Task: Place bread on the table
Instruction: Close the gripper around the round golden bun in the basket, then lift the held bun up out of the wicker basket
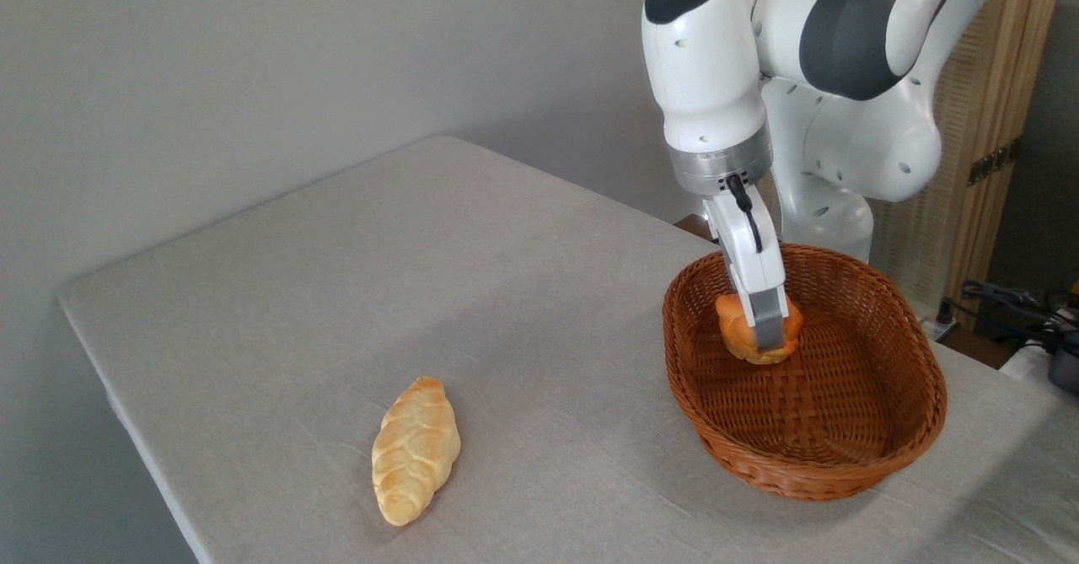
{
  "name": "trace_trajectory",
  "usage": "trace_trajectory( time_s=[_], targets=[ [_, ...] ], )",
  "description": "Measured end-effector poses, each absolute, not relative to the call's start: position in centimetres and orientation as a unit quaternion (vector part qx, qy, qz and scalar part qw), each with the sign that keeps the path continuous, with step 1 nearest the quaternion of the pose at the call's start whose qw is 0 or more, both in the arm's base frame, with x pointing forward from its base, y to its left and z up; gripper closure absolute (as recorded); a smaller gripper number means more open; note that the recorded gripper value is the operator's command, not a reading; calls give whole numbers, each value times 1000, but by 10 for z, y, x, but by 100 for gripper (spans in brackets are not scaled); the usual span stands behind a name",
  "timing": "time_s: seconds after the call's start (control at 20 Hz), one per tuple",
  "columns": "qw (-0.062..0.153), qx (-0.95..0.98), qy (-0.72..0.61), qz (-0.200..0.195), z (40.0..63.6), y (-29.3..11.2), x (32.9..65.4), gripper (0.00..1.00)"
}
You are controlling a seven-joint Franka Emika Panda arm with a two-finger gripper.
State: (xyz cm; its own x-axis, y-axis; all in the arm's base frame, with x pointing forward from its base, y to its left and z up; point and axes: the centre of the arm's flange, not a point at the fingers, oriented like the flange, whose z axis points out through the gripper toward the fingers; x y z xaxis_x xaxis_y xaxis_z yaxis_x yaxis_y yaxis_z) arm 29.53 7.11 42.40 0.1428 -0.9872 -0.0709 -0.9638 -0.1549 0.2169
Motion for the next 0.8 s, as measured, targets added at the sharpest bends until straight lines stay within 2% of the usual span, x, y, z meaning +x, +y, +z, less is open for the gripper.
trace_trajectory(
  time_s=[0.25, 0.4, 0.5, 0.55, 0.6, 0.7, 0.8],
  targets=[
    [59, 754, -647, -97, 425, 71, 296, 79],
    [50, 757, -645, -88, 437, 75, 300, 79],
    [37, 763, -641, -75, 462, 82, 307, 77],
    [29, 767, -638, -66, 479, 86, 311, 71],
    [25, 770, -635, -53, 498, 88, 317, 71],
    [28, 775, -631, -14, 535, 86, 333, 71],
    [40, 772, -634, 18, 561, 72, 359, 70]
  ],
)
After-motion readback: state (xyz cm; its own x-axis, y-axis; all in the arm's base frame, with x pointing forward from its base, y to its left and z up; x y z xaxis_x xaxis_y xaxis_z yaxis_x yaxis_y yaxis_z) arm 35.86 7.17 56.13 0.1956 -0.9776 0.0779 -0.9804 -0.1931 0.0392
